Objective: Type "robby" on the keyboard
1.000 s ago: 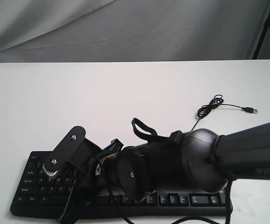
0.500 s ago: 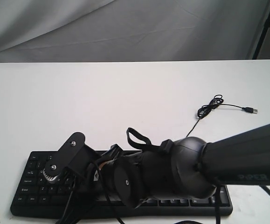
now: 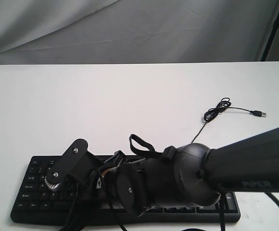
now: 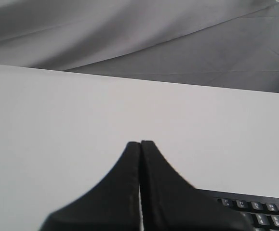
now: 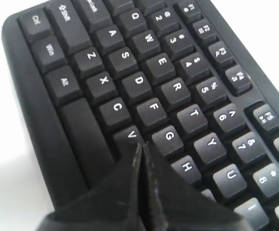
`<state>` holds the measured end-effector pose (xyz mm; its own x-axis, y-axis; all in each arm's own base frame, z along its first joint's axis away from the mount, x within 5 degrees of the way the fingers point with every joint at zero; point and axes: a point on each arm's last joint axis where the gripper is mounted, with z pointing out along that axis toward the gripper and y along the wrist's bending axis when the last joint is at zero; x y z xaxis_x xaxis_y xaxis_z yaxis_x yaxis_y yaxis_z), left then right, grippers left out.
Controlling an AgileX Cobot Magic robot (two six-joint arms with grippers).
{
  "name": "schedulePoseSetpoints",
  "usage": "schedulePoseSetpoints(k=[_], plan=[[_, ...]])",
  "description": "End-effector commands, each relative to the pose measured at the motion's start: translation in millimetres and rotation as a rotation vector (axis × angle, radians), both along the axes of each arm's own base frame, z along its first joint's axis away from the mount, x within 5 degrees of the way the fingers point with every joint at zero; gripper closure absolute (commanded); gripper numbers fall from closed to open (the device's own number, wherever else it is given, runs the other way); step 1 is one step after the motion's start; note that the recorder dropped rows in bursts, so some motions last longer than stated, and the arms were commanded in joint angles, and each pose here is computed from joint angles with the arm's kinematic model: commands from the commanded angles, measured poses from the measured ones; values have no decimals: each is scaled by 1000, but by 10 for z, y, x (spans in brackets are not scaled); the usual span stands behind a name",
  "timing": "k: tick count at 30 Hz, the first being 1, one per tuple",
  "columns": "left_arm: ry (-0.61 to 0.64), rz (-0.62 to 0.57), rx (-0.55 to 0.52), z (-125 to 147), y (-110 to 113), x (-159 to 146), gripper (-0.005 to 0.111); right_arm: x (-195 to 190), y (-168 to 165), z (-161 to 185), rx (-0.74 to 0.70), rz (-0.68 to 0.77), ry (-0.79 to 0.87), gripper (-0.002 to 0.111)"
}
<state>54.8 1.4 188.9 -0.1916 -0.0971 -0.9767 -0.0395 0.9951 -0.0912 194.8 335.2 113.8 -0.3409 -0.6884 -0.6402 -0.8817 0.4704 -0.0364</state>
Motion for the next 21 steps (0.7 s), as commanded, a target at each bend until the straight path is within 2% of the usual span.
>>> schedulePoseSetpoints(k=[1,12,21], plan=[[-2,-4,-13,-12,-4,-1,107,5,11,146,29,10,-24,108],[-2,-4,-13,-12,-4,-1,107,12,6,-43,-13,9,-1,108],[-2,-4,-13,-12,-4,-1,107,11,7,21,1,10,-9,108]])
